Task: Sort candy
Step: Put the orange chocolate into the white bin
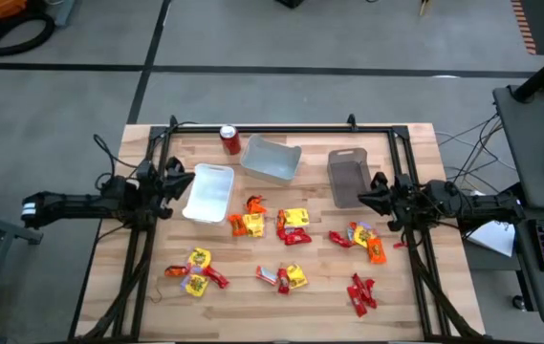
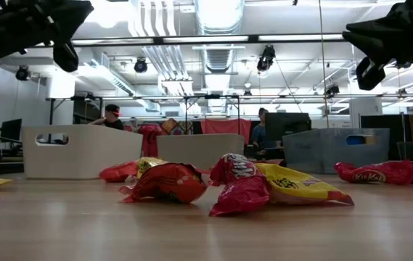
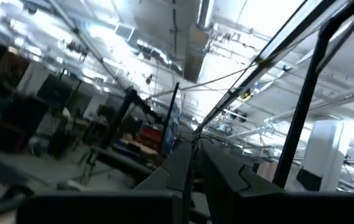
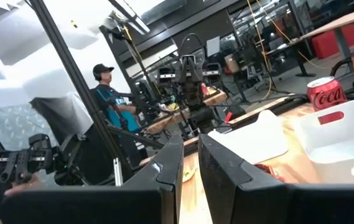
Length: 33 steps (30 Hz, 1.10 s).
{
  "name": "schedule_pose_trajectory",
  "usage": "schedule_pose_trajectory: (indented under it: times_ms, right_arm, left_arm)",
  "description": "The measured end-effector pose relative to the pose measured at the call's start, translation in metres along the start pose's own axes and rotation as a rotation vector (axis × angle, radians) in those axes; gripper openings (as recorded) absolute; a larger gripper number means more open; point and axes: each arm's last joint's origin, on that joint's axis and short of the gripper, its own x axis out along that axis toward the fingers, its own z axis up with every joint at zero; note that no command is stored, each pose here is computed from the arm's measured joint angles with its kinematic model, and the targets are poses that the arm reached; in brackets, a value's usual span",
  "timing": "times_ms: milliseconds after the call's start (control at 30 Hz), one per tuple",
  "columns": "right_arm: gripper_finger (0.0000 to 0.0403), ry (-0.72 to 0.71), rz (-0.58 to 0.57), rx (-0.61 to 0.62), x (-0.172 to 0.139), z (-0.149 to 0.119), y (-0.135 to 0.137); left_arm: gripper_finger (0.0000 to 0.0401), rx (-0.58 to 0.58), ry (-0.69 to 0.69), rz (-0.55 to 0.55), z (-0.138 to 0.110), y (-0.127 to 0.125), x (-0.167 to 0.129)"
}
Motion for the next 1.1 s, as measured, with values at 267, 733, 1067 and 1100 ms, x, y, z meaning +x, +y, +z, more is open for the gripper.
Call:
schedule_pose_trajectory:
  times_ms: [267,733,1067,1100]
  right_arm:
    - [0.0043,-0.001,0.001,-0.006,0.000,0.000,0.000]
    - [0.0043,-0.004,0.003,-0.006,0.000,0.000,0.000]
    - [0.0043,0.001,0.003,0.001,0.000,0.000,0.000]
    - [0.0043,0.001,0.003,0.001,0.000,0.000,0.000]
  left_arm:
    - [0.0018,-0.009,0.223,0.003,-0.004,-0.016,0.036]
    - [0.0018,0.195,1.033,0.245,-0.046,-0.039,0.125]
    - [0.0030,0.300,1.261,0.232,-0.097,-0.048,0.161]
    - [0.0037,0.313,1.284,0.230,-0.102,-0.048,0.163]
